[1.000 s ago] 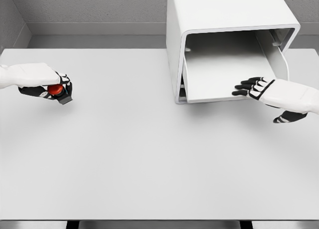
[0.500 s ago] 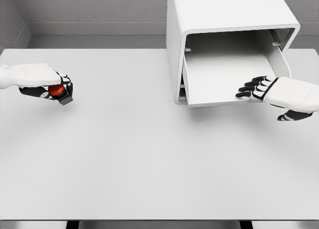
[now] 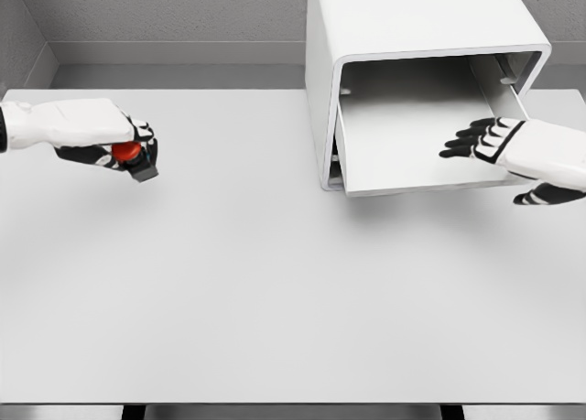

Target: Slide open multi-storey tabletop storage cabinets and put open load switch and slide close multi-storey tabletop storage cabinets

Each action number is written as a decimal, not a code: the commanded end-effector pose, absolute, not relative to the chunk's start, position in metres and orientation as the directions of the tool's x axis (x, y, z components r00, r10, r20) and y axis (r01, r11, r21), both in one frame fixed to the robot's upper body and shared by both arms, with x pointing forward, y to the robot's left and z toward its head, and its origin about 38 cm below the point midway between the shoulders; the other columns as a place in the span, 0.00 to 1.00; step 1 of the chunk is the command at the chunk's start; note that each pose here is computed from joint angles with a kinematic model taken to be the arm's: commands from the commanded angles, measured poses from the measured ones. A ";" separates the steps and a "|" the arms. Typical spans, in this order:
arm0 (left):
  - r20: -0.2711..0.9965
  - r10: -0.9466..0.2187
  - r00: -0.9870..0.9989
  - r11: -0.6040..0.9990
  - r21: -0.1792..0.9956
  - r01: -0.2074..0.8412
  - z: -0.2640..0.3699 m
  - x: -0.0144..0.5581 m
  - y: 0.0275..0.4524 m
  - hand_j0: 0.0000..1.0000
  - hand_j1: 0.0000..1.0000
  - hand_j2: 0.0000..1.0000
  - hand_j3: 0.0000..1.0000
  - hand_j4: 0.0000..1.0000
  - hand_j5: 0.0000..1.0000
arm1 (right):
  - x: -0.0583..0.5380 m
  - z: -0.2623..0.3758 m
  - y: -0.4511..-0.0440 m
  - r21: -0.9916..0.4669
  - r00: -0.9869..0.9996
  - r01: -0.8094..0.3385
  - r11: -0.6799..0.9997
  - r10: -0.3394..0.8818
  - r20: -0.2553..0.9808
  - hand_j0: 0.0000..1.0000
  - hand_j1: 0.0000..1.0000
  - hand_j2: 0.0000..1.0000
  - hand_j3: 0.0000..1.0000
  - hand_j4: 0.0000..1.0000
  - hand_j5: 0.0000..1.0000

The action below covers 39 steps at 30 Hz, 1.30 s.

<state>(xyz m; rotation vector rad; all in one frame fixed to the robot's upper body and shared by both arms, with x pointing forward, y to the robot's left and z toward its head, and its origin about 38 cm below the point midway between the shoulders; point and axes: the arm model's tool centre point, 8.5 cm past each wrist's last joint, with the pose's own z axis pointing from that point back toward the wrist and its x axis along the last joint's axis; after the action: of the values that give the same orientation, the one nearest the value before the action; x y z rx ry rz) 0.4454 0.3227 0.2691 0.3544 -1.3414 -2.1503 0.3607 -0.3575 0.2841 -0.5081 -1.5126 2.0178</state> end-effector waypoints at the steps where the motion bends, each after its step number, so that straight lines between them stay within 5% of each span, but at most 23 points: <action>1: 0.087 -0.563 -0.822 -0.313 0.898 0.310 0.277 0.441 0.311 0.36 0.36 0.36 0.36 0.36 0.36 | 0.359 0.304 -0.365 -0.972 -0.770 -0.174 -0.159 0.637 0.033 1.00 1.00 1.00 1.00 1.00 1.00; 5: 0.062 -0.436 -0.898 -0.285 0.937 0.203 0.313 0.430 0.265 0.33 0.33 0.33 0.33 0.33 0.33 | 0.351 0.342 -0.386 -0.988 -0.750 -0.116 -0.098 0.661 0.022 1.00 1.00 1.00 1.00 1.00 1.00; 21: 0.095 -0.248 -0.964 -0.143 0.981 0.133 0.350 0.435 0.184 0.28 0.28 0.28 0.28 0.28 0.28 | 0.268 0.362 -0.498 -0.996 -0.506 -0.052 0.075 0.858 0.091 1.00 1.00 1.00 1.00 1.00 1.00; 30: 0.085 -0.132 -0.988 -0.078 0.992 0.096 0.366 0.447 0.107 0.24 0.24 0.24 0.24 0.24 0.24 | 0.241 0.301 -0.520 -0.971 -0.392 -0.209 0.113 0.901 0.189 1.00 1.00 1.00 1.00 1.00 1.00; 33: 0.075 -0.097 -0.992 -0.067 0.994 0.082 0.371 0.443 0.091 0.24 0.24 0.24 0.24 0.24 0.24 | 0.232 0.276 -0.519 -0.949 -0.370 -0.295 0.108 0.903 0.217 0.54 0.54 0.54 0.54 0.54 0.54; 39: 0.074 -0.090 -0.993 -0.112 0.990 0.084 0.362 0.459 0.037 0.24 0.24 0.24 0.24 0.24 0.24 | 0.234 0.228 -0.487 -0.892 -0.418 -0.443 0.090 0.859 0.295 0.53 0.53 0.53 0.53 0.53 0.53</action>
<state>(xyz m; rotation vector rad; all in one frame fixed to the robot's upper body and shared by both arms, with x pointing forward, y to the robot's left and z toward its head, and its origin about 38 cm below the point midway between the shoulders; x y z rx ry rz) 0.4518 0.0571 0.3759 0.0304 -2.0477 -2.2586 0.2336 -0.4961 0.2407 -0.5202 -1.3119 1.5481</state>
